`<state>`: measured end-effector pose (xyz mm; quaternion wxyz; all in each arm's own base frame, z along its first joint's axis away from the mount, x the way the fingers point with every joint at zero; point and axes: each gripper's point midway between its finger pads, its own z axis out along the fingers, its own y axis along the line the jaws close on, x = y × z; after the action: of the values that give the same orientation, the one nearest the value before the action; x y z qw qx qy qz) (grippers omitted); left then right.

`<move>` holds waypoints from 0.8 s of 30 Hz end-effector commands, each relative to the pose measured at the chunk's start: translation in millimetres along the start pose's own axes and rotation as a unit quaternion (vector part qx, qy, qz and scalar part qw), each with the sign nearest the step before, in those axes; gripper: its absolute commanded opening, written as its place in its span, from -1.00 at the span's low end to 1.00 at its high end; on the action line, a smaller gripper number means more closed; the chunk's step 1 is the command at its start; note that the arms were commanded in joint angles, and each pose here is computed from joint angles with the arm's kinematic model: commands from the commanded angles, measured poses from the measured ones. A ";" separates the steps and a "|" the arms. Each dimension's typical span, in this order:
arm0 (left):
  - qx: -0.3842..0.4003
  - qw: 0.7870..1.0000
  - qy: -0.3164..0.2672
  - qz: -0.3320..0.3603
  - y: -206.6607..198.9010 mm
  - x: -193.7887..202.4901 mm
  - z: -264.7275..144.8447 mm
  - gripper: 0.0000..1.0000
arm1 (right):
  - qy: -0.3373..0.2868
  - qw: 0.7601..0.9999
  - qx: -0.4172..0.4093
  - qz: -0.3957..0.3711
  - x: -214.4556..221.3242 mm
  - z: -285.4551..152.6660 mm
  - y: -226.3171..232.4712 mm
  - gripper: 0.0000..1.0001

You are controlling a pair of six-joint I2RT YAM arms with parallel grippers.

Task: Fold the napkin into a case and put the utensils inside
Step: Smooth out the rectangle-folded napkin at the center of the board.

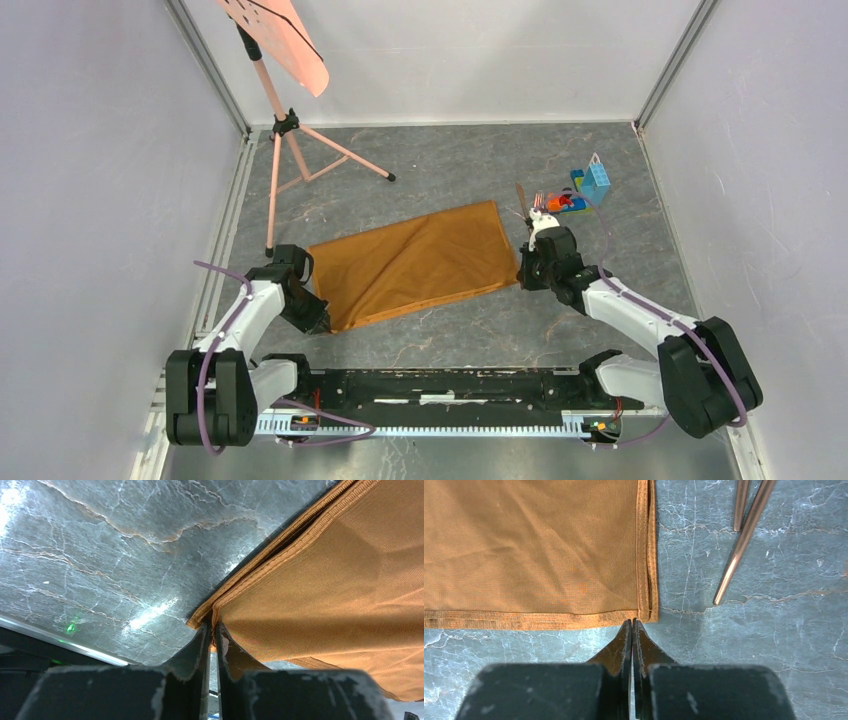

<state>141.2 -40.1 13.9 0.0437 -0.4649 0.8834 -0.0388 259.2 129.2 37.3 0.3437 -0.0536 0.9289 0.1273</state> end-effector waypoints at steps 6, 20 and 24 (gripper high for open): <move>-0.001 1.000 -0.014 -0.016 -1.1 -5.9 4.7 -0.59 | -0.023 1.000 -0.012 -0.012 -15.3 6.8 6.8 -0.38; -0.018 0.999 -0.027 -0.025 3.9 -11.0 8.4 -0.59 | 0.043 0.989 0.113 -0.080 11.8 17.2 -25.3 -0.29; -0.024 0.999 -0.032 -0.026 5.6 -12.7 8.0 -0.58 | 0.035 0.982 0.159 -0.091 11.0 7.9 -42.8 -0.42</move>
<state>143.2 -36.9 10.4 0.0477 -0.4688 0.8815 -0.0302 268.7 126.8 16.3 0.3309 -0.0952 0.9382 0.0359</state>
